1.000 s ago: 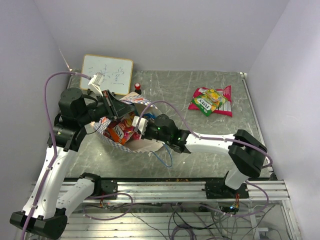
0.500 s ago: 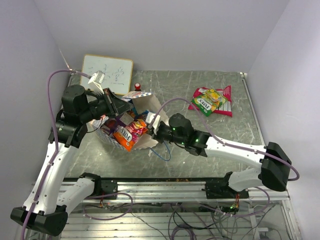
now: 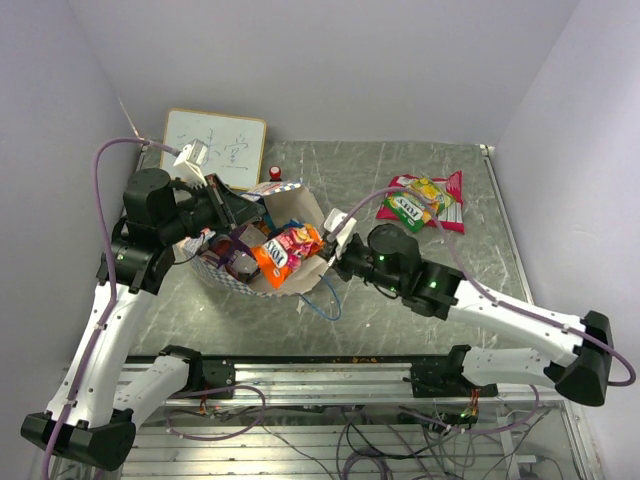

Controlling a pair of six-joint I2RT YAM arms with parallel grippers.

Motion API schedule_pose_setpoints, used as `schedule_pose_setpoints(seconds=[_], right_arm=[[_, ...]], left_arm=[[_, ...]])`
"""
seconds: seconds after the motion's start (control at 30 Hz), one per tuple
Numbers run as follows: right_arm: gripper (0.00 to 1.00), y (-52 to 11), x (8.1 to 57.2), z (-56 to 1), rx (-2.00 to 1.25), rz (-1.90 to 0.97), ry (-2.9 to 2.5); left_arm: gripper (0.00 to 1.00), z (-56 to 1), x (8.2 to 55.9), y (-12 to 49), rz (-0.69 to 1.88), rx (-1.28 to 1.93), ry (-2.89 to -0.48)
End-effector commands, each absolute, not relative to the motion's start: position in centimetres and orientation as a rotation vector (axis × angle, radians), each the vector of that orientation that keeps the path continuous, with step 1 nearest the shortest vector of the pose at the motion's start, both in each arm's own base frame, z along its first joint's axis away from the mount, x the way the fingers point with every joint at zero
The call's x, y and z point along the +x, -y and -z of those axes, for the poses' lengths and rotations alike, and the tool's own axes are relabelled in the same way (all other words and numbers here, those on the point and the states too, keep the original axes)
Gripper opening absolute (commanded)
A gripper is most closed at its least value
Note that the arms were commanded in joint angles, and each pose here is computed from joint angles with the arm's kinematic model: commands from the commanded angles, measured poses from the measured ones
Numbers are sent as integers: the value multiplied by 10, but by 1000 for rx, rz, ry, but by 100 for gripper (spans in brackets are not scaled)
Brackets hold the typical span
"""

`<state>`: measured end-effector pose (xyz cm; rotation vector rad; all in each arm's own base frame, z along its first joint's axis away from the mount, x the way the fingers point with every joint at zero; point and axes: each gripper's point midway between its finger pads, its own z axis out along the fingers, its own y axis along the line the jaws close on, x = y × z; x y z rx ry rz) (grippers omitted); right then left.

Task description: Take the snacks out of the paper bag

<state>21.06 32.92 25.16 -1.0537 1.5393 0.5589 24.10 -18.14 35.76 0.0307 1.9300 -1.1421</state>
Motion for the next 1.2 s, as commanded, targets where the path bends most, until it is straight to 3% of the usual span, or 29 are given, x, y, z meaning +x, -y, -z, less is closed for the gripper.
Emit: schedule_pose_setpoints(seconds=[0.0, 0.33, 0.6, 0.8, 1.0, 1.17], right_arm=[[0, -303, 225, -327, -931, -441, -1460], [0, -219, 254, -388, -608, -112, -1355], [0, -126, 309, -386, -164, 89, -1397], [0, -71, 363, -343, -103, 329, -1528], [0, 8, 426, -257, -10, 495, -1798], [0, 21, 453, -220, -44, 528, -1847]], left_arm=[[7, -375, 244, 183, 1149, 38, -1868], [7, -357, 260, 175, 1038, -14, -1963], [7, -344, 265, 168, 964, -25, -2029], [7, -351, 261, 172, 988, 22, -2011], [7, -370, 259, 185, 1092, 92, -1939], [7, -373, 255, 190, 1131, 123, -1951]])
